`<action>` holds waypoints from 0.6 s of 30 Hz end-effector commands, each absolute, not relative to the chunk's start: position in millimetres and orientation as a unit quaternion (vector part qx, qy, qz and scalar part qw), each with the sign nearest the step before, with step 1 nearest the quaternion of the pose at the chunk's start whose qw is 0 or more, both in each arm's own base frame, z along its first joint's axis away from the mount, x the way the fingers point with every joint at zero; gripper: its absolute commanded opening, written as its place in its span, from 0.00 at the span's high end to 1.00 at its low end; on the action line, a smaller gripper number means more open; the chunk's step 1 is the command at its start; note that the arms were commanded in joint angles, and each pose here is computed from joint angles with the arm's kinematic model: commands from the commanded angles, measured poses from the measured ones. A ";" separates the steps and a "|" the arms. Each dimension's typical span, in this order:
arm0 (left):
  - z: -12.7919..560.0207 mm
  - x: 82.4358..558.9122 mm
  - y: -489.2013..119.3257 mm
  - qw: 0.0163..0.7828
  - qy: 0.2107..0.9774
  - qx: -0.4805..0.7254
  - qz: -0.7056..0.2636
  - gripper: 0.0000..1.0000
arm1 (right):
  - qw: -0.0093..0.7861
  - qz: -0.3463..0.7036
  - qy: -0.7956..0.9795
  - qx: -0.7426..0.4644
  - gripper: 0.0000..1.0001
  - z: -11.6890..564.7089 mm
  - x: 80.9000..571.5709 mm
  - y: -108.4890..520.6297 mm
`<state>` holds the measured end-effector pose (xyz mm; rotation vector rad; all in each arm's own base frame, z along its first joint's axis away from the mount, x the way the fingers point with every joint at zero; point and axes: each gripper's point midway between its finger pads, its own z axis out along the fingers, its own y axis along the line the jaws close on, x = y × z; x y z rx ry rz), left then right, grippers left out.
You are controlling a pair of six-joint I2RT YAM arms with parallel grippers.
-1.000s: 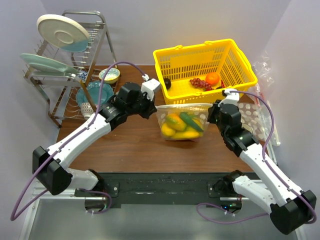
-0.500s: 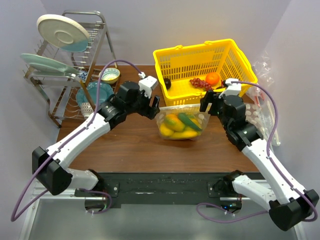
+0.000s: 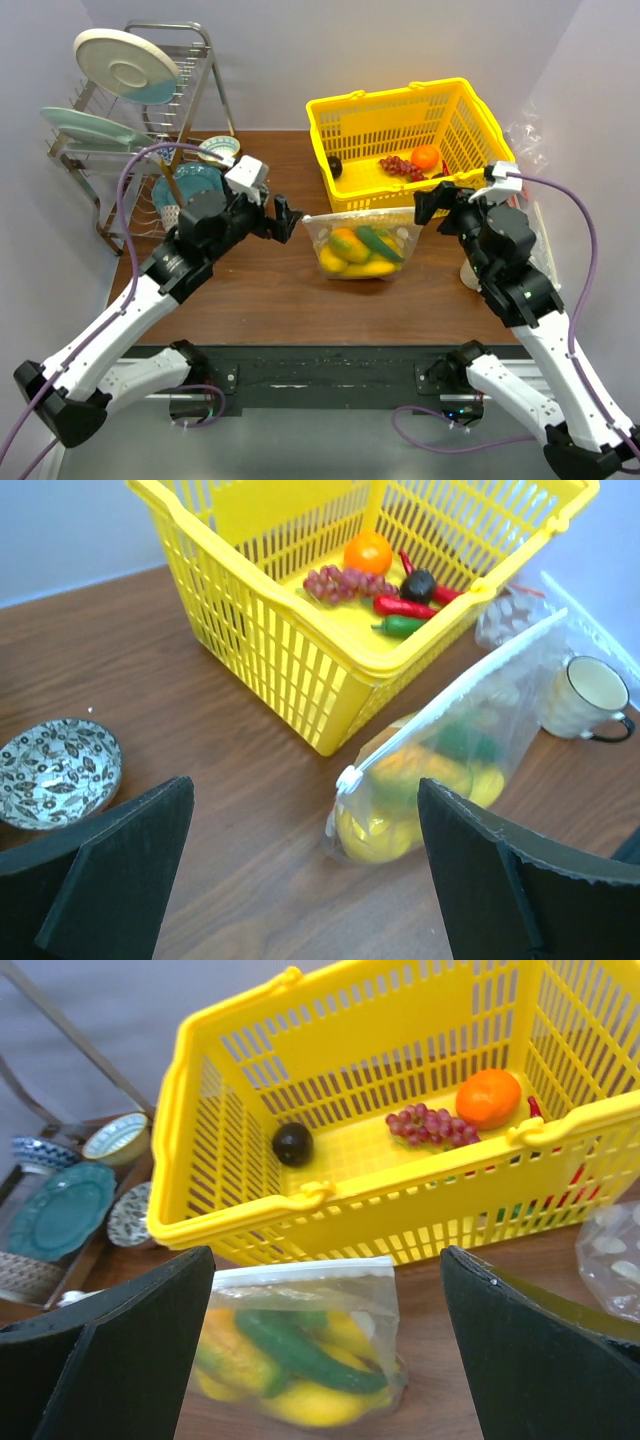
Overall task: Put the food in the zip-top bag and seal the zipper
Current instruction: Reset both arms
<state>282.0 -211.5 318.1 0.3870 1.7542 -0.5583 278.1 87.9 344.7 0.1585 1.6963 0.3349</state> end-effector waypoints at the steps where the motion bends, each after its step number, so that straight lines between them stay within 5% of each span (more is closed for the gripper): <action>1: 315.4 284.3 -195.3 0.632 0.728 0.120 -0.237 0.02 | 0.661 0.197 0.722 0.059 0.01 369.1 259.7 94.3; 18: 297.5 243.9 -198.7 0.631 0.696 0.218 -0.265 0.03 | 0.642 0.190 0.743 0.018 0.01 277.9 236.2 91.8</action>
